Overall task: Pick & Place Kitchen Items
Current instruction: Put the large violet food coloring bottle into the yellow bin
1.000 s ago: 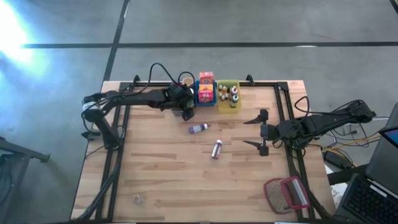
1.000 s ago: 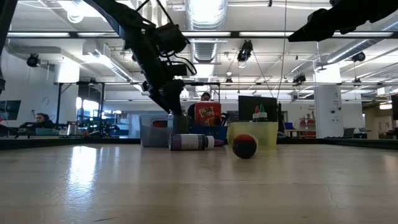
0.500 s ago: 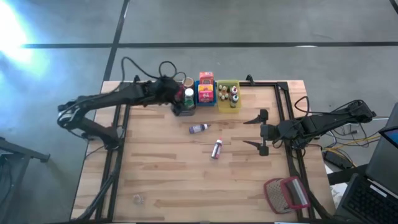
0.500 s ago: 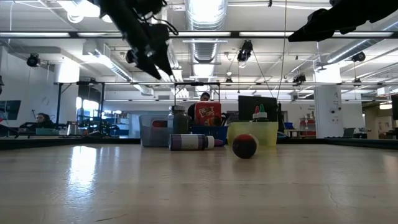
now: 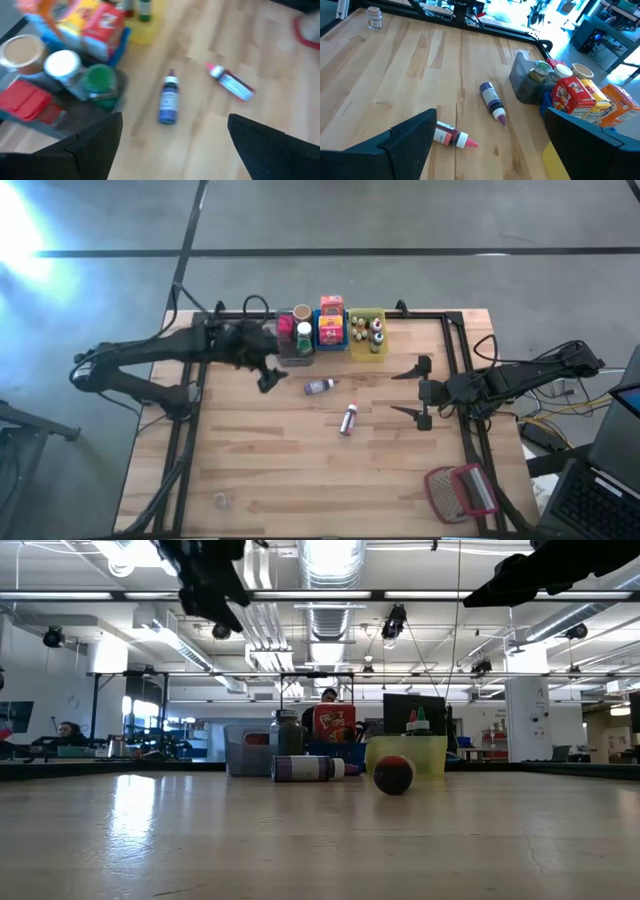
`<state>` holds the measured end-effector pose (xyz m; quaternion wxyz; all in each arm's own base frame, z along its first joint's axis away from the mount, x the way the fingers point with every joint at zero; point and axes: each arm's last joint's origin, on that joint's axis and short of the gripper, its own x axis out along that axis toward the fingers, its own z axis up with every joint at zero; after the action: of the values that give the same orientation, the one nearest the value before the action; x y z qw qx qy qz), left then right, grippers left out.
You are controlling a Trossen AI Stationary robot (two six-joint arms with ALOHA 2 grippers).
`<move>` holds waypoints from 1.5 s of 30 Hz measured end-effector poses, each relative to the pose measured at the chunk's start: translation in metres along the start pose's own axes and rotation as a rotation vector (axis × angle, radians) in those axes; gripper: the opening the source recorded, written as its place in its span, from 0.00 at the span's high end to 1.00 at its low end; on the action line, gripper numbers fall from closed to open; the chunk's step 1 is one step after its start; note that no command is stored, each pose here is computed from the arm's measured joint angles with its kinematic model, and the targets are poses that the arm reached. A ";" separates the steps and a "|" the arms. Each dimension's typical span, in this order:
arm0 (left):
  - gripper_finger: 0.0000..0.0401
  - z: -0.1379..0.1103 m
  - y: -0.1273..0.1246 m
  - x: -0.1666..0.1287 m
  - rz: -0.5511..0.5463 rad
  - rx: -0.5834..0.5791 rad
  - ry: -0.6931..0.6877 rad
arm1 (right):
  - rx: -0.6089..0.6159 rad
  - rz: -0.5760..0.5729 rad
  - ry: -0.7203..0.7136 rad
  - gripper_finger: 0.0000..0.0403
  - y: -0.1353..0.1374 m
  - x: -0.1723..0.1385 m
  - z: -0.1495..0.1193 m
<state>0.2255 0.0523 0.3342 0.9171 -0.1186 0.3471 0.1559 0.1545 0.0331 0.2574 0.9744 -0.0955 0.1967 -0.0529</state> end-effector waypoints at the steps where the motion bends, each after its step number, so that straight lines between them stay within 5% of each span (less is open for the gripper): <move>1: 0.09 -0.001 -0.006 -0.002 -0.013 0.017 -0.002 | 0.000 0.000 0.000 0.10 0.000 0.000 0.000; 14: 0.10 -0.059 -0.091 -0.037 -0.070 0.174 0.167 | 0.000 0.000 0.000 0.10 0.000 0.000 0.000; 26: 0.10 -0.132 -0.170 -0.077 -0.237 0.077 0.265 | 0.000 0.001 0.000 0.10 0.000 0.000 0.000; 33: 0.14 -0.173 -0.202 -0.072 -0.202 0.155 0.337 | 0.000 0.000 0.000 0.10 0.000 0.000 0.000; 45: 0.21 -0.210 -0.244 -0.056 -0.185 0.130 0.499 | 0.000 0.000 0.000 0.10 0.000 0.000 0.000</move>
<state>0.1492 -0.2527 0.2452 0.8192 -0.1257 0.5594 0.0149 0.1545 0.0331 0.2574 0.9744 -0.0955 0.1966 -0.0528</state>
